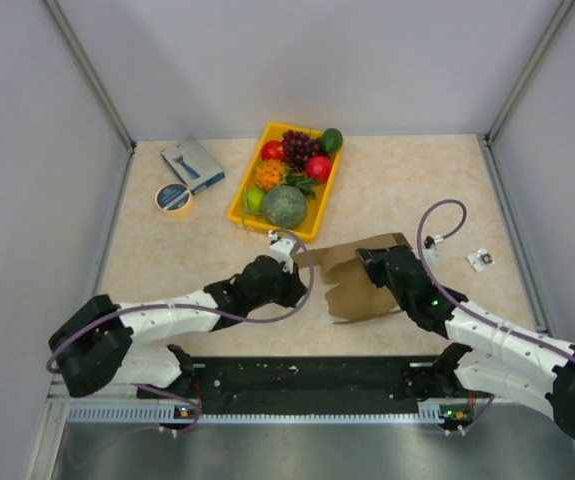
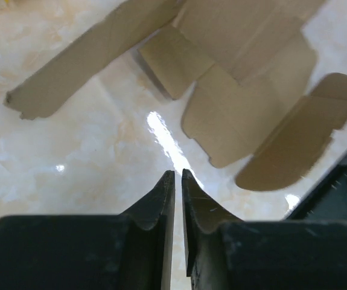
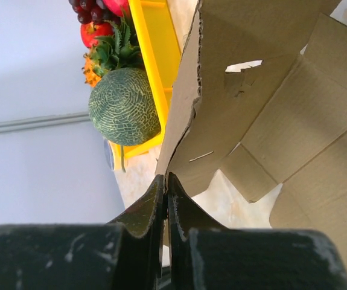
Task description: Fold the paper box
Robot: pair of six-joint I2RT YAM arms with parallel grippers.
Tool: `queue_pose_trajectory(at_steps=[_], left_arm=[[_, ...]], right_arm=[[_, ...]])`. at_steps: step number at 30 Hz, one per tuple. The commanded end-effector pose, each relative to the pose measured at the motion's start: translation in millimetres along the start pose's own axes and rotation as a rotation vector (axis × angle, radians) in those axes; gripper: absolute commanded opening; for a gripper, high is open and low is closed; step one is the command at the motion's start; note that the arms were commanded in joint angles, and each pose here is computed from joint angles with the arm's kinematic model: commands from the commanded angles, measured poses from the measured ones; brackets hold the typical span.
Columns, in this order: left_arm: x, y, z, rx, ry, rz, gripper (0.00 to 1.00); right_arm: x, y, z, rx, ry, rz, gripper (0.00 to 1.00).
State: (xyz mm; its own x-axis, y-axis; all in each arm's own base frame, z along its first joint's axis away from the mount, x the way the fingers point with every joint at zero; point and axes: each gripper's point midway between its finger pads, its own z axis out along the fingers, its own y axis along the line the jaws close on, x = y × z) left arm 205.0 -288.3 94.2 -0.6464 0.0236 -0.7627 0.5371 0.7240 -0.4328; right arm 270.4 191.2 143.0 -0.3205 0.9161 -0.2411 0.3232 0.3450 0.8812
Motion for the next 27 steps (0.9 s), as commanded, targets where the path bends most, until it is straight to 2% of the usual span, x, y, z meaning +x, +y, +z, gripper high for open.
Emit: queue_pose_trajectory(at_steps=[1,3,5,7,9,16,19,21,23,27], left_arm=[[-19.1,38.0,22.2,-0.335,-0.086,-0.113,0.13],[-25.6,29.7,32.3,-0.309,-0.150,-0.137,0.10],[-22.4,21.1,47.0,-0.287,-0.173,-0.101,0.09],[-15.7,14.4,63.6,-0.265,-0.143,-0.108,0.08],[-23.5,-1.8,74.7,-0.228,-0.169,-0.095,0.07],[-14.4,3.6,95.1,-0.288,-0.200,-0.059,0.05],[-20.2,-7.3,102.9,-0.248,-0.197,-0.015,0.04],[-28.3,-24.9,104.6,-0.158,-0.224,-0.003,0.05],[-40.5,-41.5,99.5,-0.067,-0.283,0.025,0.05],[-54.3,-54.7,91.3,-0.002,-0.356,0.040,0.09]], right_arm=[[-7.1,4.0,-3.2,-0.005,-0.022,0.046,0.00],[-8.4,3.5,-3.0,0.004,-0.028,0.070,0.00],[-8.3,0.7,-2.2,0.013,-0.030,0.088,0.00],[-6.8,-1.6,-1.2,0.022,-0.025,0.102,0.00],[-3.7,-4.1,-0.3,0.033,-0.014,0.125,0.00],[-1.5,-15.1,0.4,0.080,-0.008,0.123,0.00],[-1.3,-21.6,-0.2,0.101,-0.009,0.140,0.00],[-0.9,-25.7,-0.9,0.114,-0.004,0.148,0.00],[-0.1,-29.9,-2.6,0.128,0.001,0.147,0.00],[-0.8,-36.7,-5.3,0.138,-0.001,0.154,0.00]])
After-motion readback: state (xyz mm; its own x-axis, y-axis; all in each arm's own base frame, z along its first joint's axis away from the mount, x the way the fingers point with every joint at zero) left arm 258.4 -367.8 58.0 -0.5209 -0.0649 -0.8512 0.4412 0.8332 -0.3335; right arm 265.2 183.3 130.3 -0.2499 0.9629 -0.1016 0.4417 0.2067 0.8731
